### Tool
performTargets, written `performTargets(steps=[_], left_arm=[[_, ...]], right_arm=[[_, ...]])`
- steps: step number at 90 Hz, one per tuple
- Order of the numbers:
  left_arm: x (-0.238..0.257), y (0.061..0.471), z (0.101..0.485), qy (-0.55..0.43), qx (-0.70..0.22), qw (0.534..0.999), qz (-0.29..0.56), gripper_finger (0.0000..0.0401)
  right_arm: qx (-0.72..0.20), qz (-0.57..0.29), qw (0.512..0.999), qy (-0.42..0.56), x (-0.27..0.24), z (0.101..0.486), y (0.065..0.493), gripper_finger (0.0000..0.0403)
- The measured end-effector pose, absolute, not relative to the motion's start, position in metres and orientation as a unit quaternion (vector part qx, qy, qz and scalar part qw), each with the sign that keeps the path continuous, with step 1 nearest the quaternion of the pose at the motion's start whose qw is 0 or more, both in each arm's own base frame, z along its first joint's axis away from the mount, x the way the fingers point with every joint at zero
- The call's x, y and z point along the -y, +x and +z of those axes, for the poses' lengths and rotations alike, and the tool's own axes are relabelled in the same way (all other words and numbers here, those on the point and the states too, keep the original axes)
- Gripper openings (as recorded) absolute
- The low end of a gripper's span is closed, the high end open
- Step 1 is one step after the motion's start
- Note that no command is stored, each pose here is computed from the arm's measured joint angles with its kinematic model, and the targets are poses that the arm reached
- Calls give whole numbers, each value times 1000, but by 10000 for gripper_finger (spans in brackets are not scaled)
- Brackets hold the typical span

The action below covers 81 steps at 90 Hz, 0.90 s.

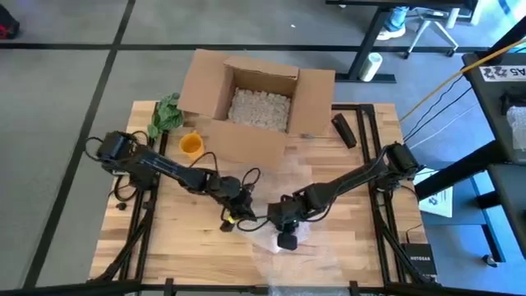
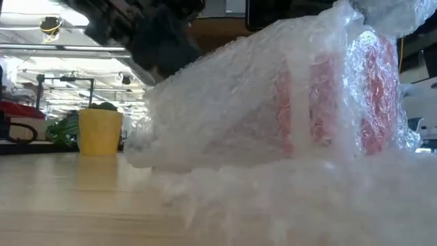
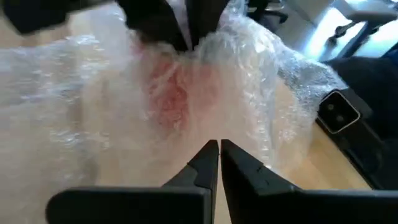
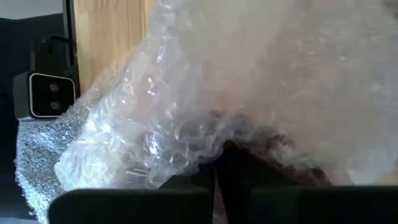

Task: Wrap mug
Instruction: Wrap the red mug with the bubble wrap

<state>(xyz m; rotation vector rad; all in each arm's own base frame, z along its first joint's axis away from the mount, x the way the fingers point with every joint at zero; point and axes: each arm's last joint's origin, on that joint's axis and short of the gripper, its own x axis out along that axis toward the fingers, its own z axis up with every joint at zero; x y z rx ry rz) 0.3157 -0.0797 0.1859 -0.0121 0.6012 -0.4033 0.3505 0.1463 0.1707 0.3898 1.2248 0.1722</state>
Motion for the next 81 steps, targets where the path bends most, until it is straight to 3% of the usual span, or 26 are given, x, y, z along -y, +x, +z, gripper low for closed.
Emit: performTargets(steps=[21,42,81], left_arm=[[91,296,192,-9,-333,925,-183,0],[112,286,183,-12,-293,932,-214,0],[118,295,163,-16,-252,946,-204,0]], right_arm=[[-590,65,784,180,-145,169,346,0],[-632,13,756,169,-139,164,336,0],[-621,31,762,180,-143,152,346,0]])
